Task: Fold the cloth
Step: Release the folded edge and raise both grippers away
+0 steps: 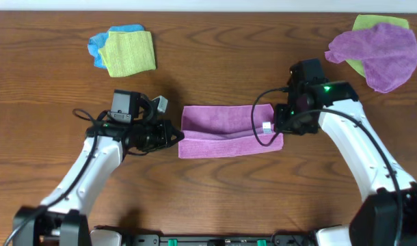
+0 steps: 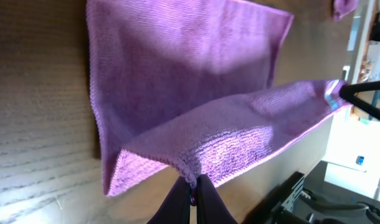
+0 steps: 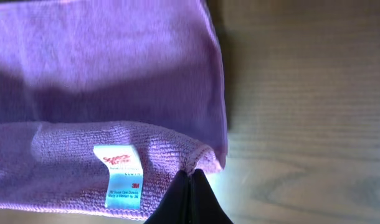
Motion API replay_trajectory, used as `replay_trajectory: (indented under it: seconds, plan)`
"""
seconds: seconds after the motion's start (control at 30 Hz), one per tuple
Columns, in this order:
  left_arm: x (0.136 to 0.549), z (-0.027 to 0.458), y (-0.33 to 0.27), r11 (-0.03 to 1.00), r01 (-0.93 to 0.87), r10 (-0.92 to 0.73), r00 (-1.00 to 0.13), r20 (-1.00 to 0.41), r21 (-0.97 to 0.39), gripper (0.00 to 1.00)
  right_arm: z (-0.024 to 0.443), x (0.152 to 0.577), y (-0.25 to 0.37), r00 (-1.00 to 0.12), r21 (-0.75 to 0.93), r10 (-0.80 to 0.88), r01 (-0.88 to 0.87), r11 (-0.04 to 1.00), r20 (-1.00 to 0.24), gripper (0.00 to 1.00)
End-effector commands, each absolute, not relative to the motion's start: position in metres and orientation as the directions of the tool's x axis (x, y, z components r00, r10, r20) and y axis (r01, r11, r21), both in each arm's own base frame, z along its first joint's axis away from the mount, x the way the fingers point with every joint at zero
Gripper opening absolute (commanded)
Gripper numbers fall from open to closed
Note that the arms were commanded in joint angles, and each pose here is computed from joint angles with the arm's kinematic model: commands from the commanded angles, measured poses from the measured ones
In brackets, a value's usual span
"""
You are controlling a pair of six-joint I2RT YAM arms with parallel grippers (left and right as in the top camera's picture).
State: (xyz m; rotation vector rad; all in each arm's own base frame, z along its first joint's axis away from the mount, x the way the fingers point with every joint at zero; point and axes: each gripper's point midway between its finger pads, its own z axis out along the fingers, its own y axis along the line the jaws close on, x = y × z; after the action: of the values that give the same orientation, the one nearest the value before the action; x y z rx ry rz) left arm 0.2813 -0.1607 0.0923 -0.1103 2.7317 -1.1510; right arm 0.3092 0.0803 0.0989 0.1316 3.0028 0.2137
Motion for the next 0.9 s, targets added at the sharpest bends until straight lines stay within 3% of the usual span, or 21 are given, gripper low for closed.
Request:
replay_trajectory:
  seconds: [0.0, 0.6, 0.87]
  plan:
    - [0.304, 0.101, -0.163, 0.708, 0.074, -0.093, -0.976, -0.196, -0.702, 0.06, 0.094, 0.319, 0.078, -0.984, 0.128, 0.126, 0.110, 0.986, -0.127, 0.01]
    - [0.354, 0.068, -0.155, 0.797, 0.110, -0.002, -0.983, -0.185, -0.594, 0.06, 0.091, 0.376, 0.058, -0.934, 0.179, 0.228, 0.184, 0.967, -0.275, 0.02]
    - [0.361, 0.065, -0.152, 0.815, 0.115, 0.001, -0.980, -0.197, -0.569, 0.06, 0.078, 0.381, 0.063, -0.941, 0.190, 0.225, 0.179, 0.965, -0.254, 0.02]
